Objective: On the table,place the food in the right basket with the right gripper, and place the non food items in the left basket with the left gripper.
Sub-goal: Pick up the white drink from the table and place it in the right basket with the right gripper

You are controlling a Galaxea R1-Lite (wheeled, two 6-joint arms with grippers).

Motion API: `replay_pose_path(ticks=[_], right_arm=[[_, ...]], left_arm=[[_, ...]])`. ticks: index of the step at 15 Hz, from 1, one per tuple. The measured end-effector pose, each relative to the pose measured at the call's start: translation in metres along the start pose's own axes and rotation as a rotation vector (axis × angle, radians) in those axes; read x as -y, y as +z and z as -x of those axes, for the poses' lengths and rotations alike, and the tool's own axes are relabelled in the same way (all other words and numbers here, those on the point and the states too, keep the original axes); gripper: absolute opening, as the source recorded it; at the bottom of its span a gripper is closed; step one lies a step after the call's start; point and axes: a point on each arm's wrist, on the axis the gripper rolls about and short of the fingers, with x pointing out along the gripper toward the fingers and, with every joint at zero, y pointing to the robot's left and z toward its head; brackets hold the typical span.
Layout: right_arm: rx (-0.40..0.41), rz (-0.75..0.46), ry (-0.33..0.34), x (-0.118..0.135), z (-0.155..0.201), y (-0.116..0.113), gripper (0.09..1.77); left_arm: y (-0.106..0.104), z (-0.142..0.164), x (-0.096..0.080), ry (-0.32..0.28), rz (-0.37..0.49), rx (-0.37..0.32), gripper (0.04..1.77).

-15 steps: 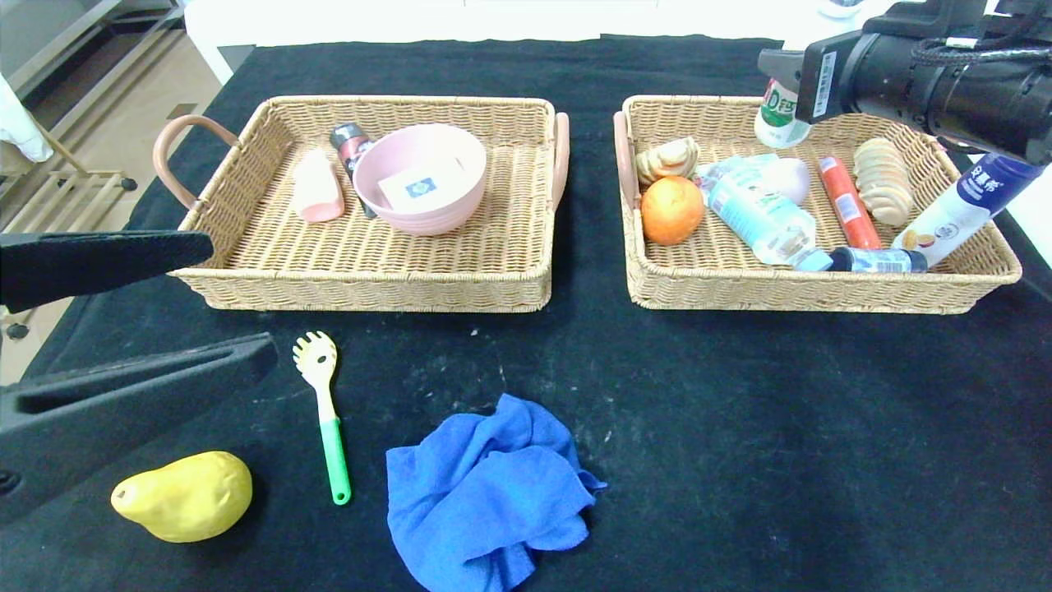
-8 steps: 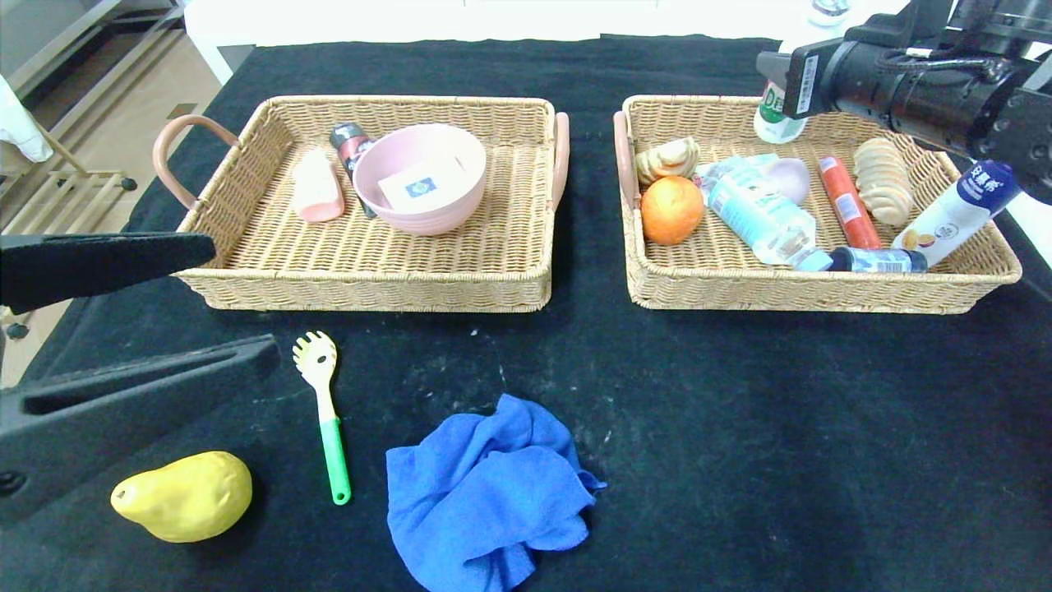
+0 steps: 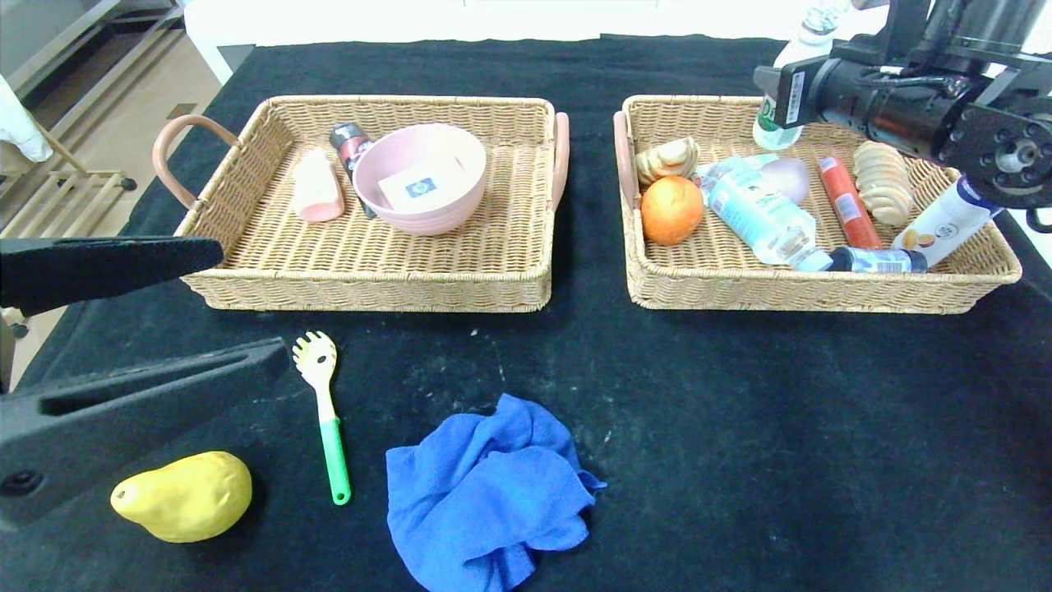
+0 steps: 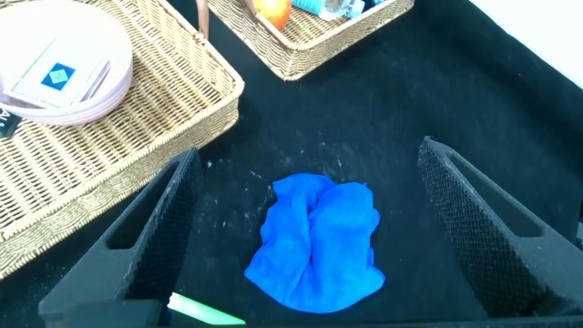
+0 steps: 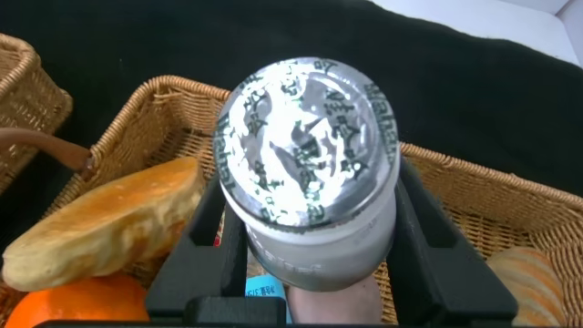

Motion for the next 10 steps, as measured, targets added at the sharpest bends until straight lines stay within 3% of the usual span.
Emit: replay_pose_path(ticks=[7, 10], right_arm=[[-0.001, 0.000, -0.006, 0.0014, -0.0020, -0.0016, 0.91], [-0.001, 0.000, -0.007, 0.0014, -0.0020, -0.0017, 1.17]], left_arm=[[0.0001, 0.0001, 0.0001, 0.000, 0.000, 0.000, 1.72], [0.0001, 0.0002, 0.0001, 0.000, 0.000, 0.001, 1.72]])
